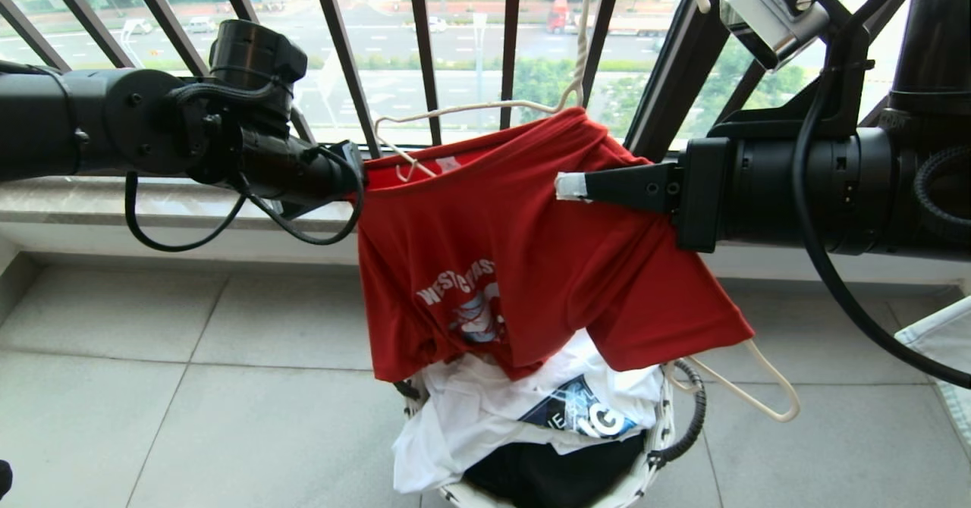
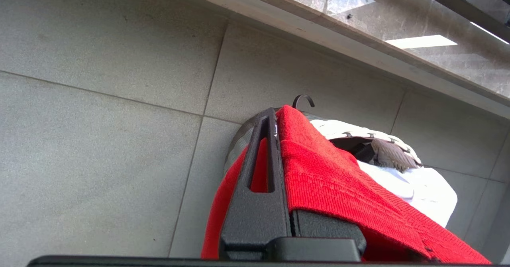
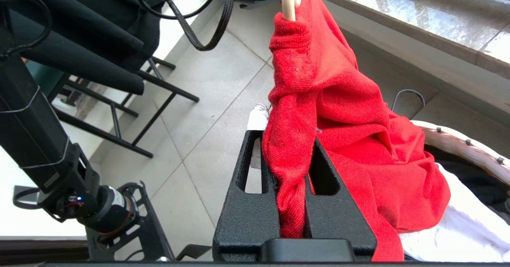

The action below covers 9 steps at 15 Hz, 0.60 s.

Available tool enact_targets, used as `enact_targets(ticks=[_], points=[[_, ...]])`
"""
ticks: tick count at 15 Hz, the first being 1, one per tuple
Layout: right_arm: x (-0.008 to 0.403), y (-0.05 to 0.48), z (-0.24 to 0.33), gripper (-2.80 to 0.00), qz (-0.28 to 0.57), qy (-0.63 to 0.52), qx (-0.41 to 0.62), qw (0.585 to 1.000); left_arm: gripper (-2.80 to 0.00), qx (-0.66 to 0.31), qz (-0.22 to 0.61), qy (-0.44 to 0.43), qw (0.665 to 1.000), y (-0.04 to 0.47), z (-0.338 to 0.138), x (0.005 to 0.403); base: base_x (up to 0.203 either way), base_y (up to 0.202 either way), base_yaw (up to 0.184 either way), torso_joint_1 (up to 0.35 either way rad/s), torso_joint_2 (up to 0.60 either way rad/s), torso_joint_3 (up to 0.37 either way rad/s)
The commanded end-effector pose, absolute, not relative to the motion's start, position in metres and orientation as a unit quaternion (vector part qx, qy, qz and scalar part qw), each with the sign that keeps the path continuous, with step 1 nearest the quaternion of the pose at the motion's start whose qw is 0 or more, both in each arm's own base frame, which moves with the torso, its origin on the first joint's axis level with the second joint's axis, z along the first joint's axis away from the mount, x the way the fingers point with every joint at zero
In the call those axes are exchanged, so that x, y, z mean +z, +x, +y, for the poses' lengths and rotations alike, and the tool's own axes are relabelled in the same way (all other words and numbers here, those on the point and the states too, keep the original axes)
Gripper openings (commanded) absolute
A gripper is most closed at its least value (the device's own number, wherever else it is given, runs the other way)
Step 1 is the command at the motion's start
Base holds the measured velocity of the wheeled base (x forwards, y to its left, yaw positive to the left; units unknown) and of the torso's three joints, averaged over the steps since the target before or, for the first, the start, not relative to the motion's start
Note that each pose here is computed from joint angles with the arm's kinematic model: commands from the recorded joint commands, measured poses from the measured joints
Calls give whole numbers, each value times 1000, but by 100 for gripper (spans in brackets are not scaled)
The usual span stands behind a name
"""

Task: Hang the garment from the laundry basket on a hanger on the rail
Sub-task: Hang the clothes on the clothes rack

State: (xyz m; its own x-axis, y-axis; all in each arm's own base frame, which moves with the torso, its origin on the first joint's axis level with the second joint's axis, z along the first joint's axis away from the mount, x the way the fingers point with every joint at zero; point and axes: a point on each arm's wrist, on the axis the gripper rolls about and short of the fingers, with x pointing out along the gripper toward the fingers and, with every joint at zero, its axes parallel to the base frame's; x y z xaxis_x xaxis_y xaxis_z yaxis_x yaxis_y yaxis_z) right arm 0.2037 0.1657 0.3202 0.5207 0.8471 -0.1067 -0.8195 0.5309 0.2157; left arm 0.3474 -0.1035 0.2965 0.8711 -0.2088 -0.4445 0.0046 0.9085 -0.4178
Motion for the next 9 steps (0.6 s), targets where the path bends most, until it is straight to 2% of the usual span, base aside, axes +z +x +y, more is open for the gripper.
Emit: enact_targets(ticks=[1, 5, 9], points=[[315, 202, 165, -280, 99, 50, 483, 869, -280, -59, 221, -214, 950, 344, -99, 313, 0, 0, 0, 0, 0, 0], [308, 203, 167, -280, 104, 34, 487, 867, -280, -67, 196, -216, 954, 330, -95, 344, 0, 0, 0, 0, 0, 0], [300, 201, 173, -280, 110, 13, 508, 854, -280, -81, 189, -213, 955, 316, -99, 355, 0, 0, 0, 0, 0, 0]])
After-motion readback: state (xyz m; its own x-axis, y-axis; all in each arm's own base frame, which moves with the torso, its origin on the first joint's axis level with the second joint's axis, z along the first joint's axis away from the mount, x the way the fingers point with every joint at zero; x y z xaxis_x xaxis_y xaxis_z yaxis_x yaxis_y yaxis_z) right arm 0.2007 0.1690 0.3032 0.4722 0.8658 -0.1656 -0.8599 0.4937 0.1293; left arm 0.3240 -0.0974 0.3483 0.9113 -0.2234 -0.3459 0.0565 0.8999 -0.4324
